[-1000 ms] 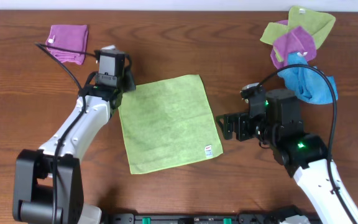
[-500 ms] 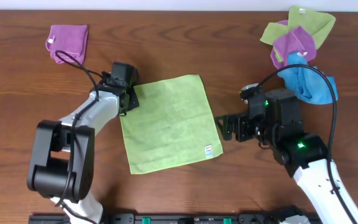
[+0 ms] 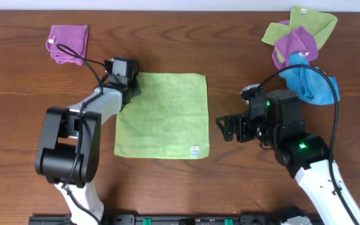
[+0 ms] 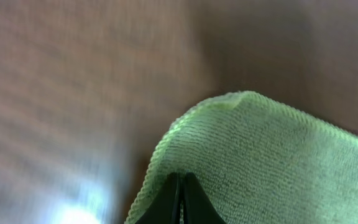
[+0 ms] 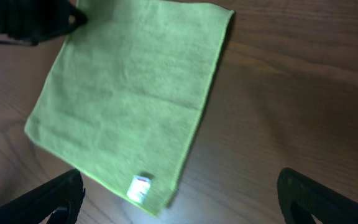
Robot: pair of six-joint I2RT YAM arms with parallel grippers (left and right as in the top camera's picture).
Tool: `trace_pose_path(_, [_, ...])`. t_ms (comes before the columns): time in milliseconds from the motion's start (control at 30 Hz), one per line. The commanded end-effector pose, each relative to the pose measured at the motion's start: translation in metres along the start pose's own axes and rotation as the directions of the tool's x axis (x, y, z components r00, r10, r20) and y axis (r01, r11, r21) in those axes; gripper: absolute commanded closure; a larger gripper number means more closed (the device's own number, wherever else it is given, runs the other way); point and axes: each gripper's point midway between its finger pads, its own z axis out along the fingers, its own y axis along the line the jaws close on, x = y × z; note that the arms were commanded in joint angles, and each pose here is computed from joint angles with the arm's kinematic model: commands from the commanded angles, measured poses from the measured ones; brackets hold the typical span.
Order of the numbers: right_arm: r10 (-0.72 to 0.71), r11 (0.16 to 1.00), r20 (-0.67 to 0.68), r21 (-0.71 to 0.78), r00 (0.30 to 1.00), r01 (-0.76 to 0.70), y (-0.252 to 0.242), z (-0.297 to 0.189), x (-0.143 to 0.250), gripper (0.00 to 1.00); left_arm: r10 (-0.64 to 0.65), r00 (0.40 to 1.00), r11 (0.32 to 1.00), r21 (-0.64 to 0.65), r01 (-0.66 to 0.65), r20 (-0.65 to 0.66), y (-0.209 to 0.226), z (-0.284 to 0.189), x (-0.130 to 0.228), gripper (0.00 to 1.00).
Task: Fold the cloth
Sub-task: 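Lower both grippers and grasp the green cloth's bottom corners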
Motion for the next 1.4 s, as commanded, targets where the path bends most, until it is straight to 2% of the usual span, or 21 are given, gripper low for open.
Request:
trace_pose_path(0, [0.014, 1.000, 0.000, 0.013, 1.000, -0.014, -0.004, 0.001, -0.001, 0.01, 0.028, 0.991, 0.997, -0.068, -0.037, -0.133, 0.034, 0.038, 0.049, 0.94])
trace_pose_path(167, [0.028, 0.999, -0.042, 0.020, 0.999, -0.027, -0.008, 0.011, 0.006, 0.01, 0.024, 0.989, 1.000, -0.011, -0.026, -0.147, 0.025, 0.033, 0.042, 0.95])
trace_pose_path(333, [0.030, 0.999, -0.048, 0.020, 0.998, -0.029, -0.009, 0.014, 0.007, 0.01, 0.021, 0.988, 0.999, 0.029, -0.017, -0.155, 0.016, 0.005, 0.031, 0.94])
trace_pose_path(467, [0.032, 0.999, -0.059, -0.015, 0.998, -0.033, -0.003, 0.014, 0.009, 0.04, 0.004, 0.995, 0.998, 0.055, 0.002, -0.100, 0.009, -0.033, 0.006, 0.94])
trace_pose_path(567, [0.042, 0.999, -0.088, -0.013, 0.995, -0.043, -0.004, 0.013, 0.016, 0.05, -0.008, 1.000, 0.996, 0.094, 0.009, -0.016, 0.003, -0.080, -0.023, 0.94])
trace_pose_path(633, [0.049, 0.999, -0.109, -0.014, 0.993, -0.051, -0.004, 0.013, 0.021, 0.05, -0.012, 1.000, 0.998, 0.065, 0.011, 0.016, 0.011, -0.105, -0.031, 0.94])
trace_pose_path(733, [0.052, 0.997, -0.125, -0.058, 0.991, -0.059, 0.004, 0.012, 0.024, 0.04, -0.009, 0.999, 0.998, -0.055, 0.011, 0.048, 0.038, -0.131, -0.035, 0.94])
trace_pose_path(1000, [0.094, 0.992, -0.246, -0.058, 0.965, -0.111, 0.002, 0.020, 0.050, 0.11, -0.096, 0.970, 0.987, -0.146, 0.064, -0.225, 0.061, -0.145, 0.034, 0.94])
trace_pose_path(1100, [0.084, 0.981, -0.313, -0.139, 0.946, -0.133, 0.011, 0.032, 0.064, 0.13, -0.118, 0.951, 0.981, -0.180, 0.068, -0.285, 0.074, -0.149, 0.047, 0.90])
trace_pose_path(1200, [0.103, 0.969, -0.368, -0.171, 0.924, -0.177, 0.012, 0.047, 0.079, 0.17, -0.187, 0.901, 0.981, -0.119, 0.152, -0.392, 0.077, -0.151, 0.062, 0.90])
trace_pose_path(1300, [0.115, 0.964, -0.384, -0.178, 0.916, -0.195, 0.010, 0.057, 0.085, 0.17, -0.183, 0.857, 0.982, -0.041, 0.187, -0.481, 0.078, -0.156, 0.074, 0.93])
trace_pose_path(1367, [0.109, 0.964, -0.373, -0.185, 0.921, -0.189, 0.010, 0.059, 0.082, 0.16, -0.190, 0.834, 0.981, -0.063, 0.184, -0.519, 0.090, -0.160, 0.083, 0.94])
